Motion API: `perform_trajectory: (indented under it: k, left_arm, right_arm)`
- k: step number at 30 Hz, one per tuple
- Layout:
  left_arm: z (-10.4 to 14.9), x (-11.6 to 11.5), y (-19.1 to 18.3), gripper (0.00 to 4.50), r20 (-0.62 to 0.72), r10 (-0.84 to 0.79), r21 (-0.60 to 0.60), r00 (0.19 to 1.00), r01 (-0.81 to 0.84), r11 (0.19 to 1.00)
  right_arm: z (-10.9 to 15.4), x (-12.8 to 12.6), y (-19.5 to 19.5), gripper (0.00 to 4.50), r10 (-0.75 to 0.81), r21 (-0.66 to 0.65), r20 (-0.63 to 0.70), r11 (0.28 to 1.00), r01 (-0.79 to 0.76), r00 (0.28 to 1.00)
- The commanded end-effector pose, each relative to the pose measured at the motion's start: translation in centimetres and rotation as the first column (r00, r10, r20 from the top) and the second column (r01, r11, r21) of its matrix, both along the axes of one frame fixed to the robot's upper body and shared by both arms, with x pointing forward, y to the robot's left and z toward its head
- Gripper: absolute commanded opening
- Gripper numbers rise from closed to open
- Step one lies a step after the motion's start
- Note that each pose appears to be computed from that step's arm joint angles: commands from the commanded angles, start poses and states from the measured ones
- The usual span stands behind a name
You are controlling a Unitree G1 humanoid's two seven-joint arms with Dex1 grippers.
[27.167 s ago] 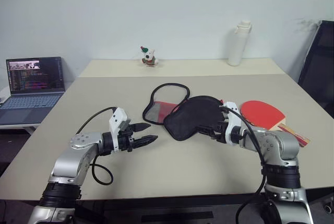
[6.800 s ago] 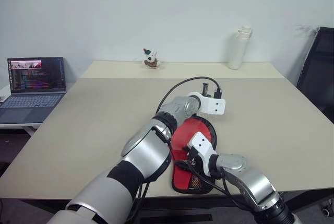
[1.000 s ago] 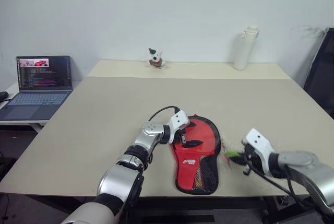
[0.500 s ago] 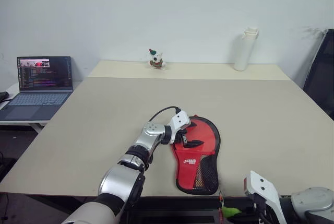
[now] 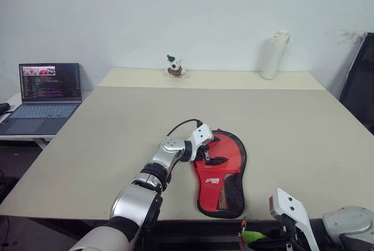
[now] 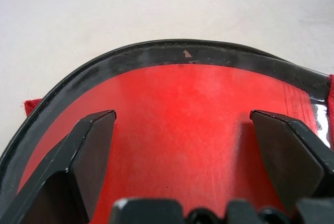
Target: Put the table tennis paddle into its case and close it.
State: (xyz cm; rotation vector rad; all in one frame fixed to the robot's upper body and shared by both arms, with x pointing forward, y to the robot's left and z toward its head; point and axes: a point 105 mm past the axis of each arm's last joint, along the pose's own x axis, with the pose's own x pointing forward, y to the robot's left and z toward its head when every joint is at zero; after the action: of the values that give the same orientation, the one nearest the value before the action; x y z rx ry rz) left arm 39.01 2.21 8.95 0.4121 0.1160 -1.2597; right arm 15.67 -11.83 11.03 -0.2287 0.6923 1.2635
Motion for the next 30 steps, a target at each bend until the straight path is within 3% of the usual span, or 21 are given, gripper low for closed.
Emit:
perform_trajectory:
  k: [1,3,8,13,17,23,30]
  left_arm:
    - [-1.3,-0.6,-0.3,4.5,-0.03,-0.023,0.042,0.999,0.024,0.999]
    - [-1.0,-0.6,-0.5,4.5,-0.03,-0.022,0.012,0.999,0.022,1.0]
    - [2.3,-0.1,-0.4,4.5,0.015,-0.031,-0.128,0.999,0.033,0.991]
    - [6.3,-0.2,1.5,4.5,0.074,-0.033,-0.253,0.997,0.051,0.966]
    - [7.6,-2.0,4.1,4.5,0.046,-0.013,-0.299,0.999,0.026,0.954]
    - [6.4,-6.1,8.4,4.5,-0.027,0.103,-0.249,0.994,-0.107,0.963]
    - [6.4,-6.9,10.6,4.5,0.006,0.269,-0.243,0.963,-0.26,0.935]
  right_arm:
    - [2.0,1.7,-0.1,2.23,0.008,0.025,0.115,1.0,-0.011,0.993]
    - [3.0,3.1,-0.4,2.86,-0.023,0.049,0.159,0.999,0.015,0.987]
    - [5.2,8.2,-2.5,2.86,-0.205,0.148,0.273,0.974,0.17,0.94]
    - [6.0,13.3,-4.0,2.86,-0.345,0.259,0.411,0.932,0.255,0.844]
    - [7.4,17.6,-5.1,2.86,-0.472,0.368,0.43,0.87,0.328,0.77]
    - [6.1,18.8,-5.7,2.86,-0.369,0.322,0.415,0.914,0.245,0.832]
    - [4.6,19.6,-7.2,2.86,-0.267,0.221,0.404,0.957,0.19,0.875]
